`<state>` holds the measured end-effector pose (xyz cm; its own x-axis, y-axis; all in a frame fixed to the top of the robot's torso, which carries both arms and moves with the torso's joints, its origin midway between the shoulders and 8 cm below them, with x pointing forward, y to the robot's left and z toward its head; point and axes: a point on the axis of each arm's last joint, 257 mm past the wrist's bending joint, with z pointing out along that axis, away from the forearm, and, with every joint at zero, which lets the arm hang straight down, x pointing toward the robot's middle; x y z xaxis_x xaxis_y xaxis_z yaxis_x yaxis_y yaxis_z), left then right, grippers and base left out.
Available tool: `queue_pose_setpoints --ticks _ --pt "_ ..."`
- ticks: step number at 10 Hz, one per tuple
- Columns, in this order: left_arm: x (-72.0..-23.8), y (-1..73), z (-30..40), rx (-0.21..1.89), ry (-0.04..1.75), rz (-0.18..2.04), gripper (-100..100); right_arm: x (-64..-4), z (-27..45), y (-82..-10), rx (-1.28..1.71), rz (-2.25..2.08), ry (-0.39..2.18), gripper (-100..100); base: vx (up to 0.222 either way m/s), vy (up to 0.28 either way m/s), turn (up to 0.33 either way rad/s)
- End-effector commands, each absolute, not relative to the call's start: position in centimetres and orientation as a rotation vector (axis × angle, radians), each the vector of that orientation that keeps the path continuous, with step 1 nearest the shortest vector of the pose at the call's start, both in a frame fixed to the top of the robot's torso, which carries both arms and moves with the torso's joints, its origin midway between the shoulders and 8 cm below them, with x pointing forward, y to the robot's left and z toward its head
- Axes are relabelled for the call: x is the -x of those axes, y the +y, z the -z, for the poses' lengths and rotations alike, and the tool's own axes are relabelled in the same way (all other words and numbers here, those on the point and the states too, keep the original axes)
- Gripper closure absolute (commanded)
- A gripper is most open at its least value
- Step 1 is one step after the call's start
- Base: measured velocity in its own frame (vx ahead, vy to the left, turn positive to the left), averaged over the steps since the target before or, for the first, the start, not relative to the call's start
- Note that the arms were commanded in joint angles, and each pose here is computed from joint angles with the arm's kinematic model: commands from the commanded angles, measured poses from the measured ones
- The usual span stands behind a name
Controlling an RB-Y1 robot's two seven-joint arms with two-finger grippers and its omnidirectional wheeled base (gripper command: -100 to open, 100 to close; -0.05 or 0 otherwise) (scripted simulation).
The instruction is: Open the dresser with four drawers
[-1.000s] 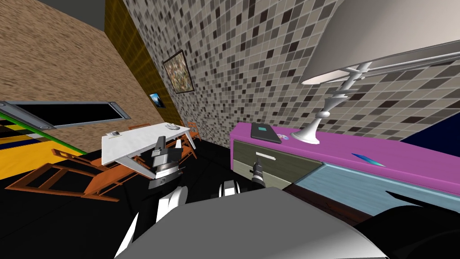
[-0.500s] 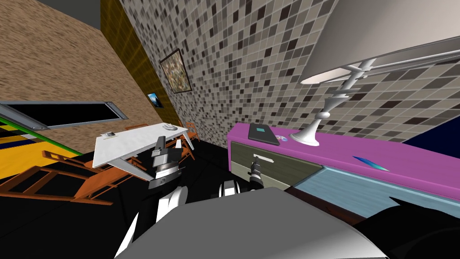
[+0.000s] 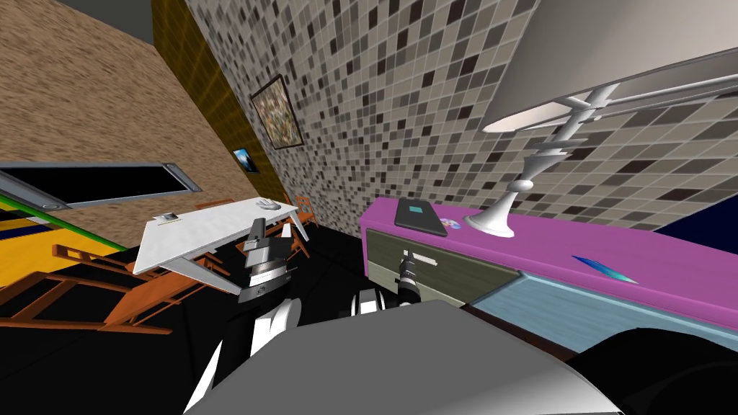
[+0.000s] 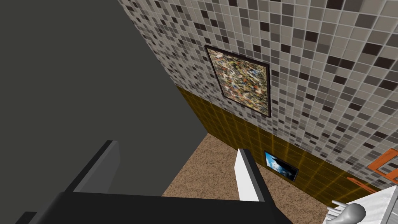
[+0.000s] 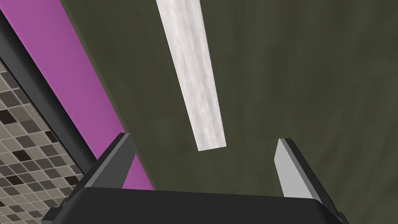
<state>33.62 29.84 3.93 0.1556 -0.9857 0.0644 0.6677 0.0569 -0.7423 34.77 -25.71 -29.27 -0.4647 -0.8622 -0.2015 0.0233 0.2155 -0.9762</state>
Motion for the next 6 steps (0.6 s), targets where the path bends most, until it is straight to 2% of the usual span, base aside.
queue_pose_setpoints --ticks 1,2,6 --pt "-33.6 29.8 -3.9 0.736 0.542 1.351 0 -34.8 29.2 -25.8 0.793 1.361 1.673 -100 0.056 -0.035 0.008" --pt "-33.6 29.8 -3.9 0.736 0.542 1.351 0 -34.8 29.1 -25.8 0.794 1.362 1.673 100 0.008 -0.006 0.0" --pt "-33.6 29.8 -3.9 0.736 0.542 1.351 0 -31.5 29.0 -25.8 0.798 1.362 1.665 100 -0.018 0.058 -0.014"
